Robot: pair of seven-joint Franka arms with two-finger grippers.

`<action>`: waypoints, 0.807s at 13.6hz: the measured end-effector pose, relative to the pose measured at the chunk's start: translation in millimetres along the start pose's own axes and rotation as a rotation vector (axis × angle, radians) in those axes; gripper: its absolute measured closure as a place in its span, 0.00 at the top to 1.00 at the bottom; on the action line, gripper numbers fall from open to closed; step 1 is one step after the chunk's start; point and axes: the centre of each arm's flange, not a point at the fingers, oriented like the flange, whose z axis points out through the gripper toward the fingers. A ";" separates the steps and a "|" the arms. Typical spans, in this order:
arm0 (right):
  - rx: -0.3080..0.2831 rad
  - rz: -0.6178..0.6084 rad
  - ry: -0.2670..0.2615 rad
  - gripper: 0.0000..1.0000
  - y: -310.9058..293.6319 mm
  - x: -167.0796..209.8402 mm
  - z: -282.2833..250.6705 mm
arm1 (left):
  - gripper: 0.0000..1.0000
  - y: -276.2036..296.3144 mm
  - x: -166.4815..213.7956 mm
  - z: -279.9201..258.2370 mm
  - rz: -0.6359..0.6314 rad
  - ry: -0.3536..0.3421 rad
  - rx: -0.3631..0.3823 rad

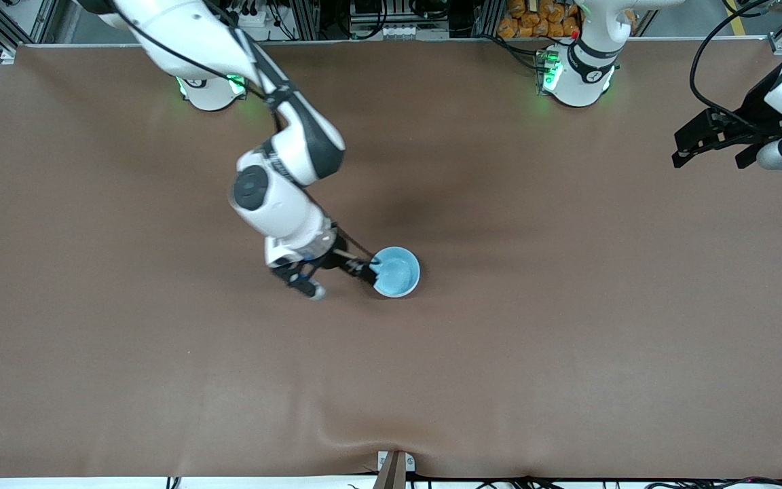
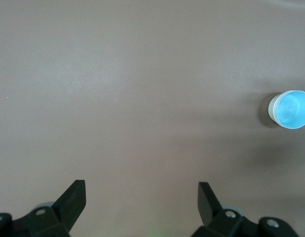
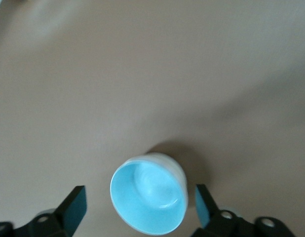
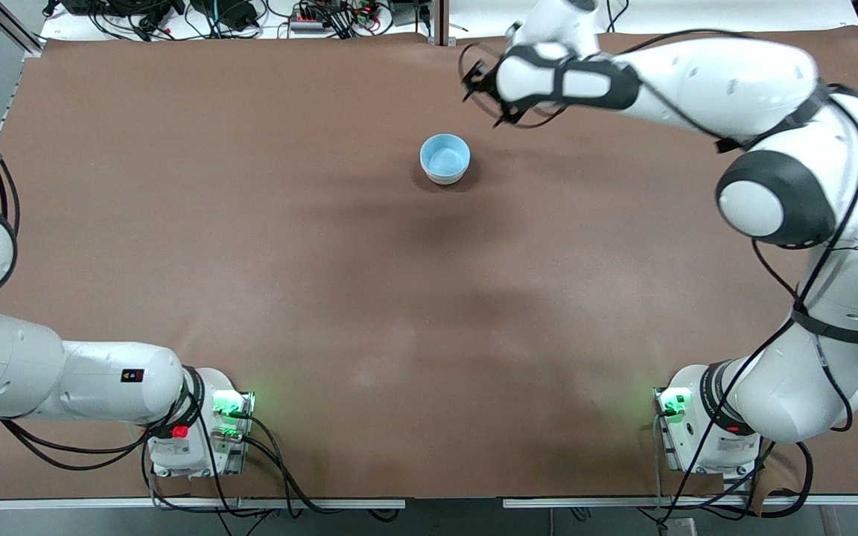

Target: Stack pink and blue bowls on white bowl

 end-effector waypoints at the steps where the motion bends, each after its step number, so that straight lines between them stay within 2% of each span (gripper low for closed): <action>1: -0.014 -0.040 -0.005 1.00 12.8 22.4 -17.5 | 1.00 -0.8 0.1 0.0 0.000 0.000 0.000; 4: -0.076 -0.162 -0.065 1.00 63.4 81.9 -67.4 | 1.00 -3.3 0.3 -0.4 0.002 0.000 0.000; 7: -0.100 -0.233 -0.110 1.00 116.6 127.1 -127.4 | 1.00 -5.3 0.3 -0.5 0.005 -0.001 0.007; 9: -0.125 -0.278 -0.092 1.00 148.8 141.2 -164.5 | 1.00 -5.7 0.3 -0.7 0.005 -0.001 0.011; 11: -0.181 -0.328 -0.071 1.00 171.8 138.3 -194.2 | 1.00 -6.4 0.3 -0.9 0.004 -0.001 0.013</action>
